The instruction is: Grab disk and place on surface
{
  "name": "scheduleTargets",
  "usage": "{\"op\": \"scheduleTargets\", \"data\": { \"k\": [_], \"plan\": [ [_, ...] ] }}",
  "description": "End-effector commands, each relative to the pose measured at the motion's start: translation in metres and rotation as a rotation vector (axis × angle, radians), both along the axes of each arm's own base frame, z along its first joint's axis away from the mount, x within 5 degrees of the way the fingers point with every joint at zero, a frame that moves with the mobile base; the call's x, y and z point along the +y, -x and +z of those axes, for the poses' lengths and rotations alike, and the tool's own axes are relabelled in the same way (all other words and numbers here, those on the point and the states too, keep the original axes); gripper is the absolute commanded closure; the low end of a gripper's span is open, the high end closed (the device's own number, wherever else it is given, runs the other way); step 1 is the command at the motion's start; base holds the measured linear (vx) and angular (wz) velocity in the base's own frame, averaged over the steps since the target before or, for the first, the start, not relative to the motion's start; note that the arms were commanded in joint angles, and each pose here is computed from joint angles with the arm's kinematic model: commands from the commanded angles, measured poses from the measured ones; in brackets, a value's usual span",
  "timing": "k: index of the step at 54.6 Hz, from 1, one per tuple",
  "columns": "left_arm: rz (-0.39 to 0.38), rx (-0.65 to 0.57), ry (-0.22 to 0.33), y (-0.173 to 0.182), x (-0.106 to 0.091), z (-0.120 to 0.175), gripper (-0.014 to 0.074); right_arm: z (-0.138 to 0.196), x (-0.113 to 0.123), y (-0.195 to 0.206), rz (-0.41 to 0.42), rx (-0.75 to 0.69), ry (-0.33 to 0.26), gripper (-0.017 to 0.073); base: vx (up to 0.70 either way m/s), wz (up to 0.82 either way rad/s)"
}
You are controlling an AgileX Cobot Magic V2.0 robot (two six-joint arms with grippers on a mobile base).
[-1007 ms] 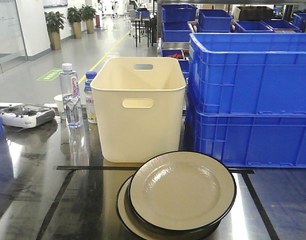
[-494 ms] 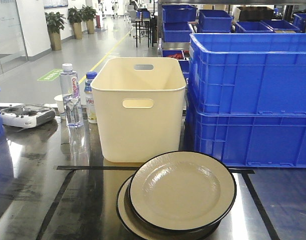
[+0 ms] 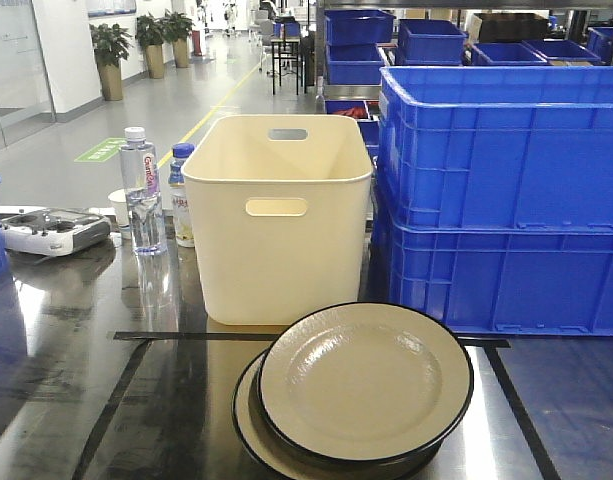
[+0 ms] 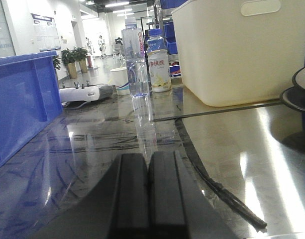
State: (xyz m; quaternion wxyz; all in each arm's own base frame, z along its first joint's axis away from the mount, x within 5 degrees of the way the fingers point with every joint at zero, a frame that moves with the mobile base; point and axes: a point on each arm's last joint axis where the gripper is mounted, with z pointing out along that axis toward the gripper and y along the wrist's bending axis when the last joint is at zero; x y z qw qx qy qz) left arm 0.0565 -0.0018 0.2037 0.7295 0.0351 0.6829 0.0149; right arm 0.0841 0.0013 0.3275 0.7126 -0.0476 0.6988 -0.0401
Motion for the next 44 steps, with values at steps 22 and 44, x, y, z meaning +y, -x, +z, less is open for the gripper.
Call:
{"op": "scheduleTargets", "data": {
  "k": [22,44],
  "plan": [
    [-0.004,-0.058,0.008,0.000,0.000,-0.001,0.0592,-0.107,-0.006,0.032,-0.096,-0.044,-0.078,0.0568,0.00,0.00],
    [-0.004,-0.059,0.008,0.000,0.000,-0.001,0.0592,-0.136,-0.007,0.029,-0.105,0.089,-0.082,0.0568,0.00,0.00]
  ]
}}
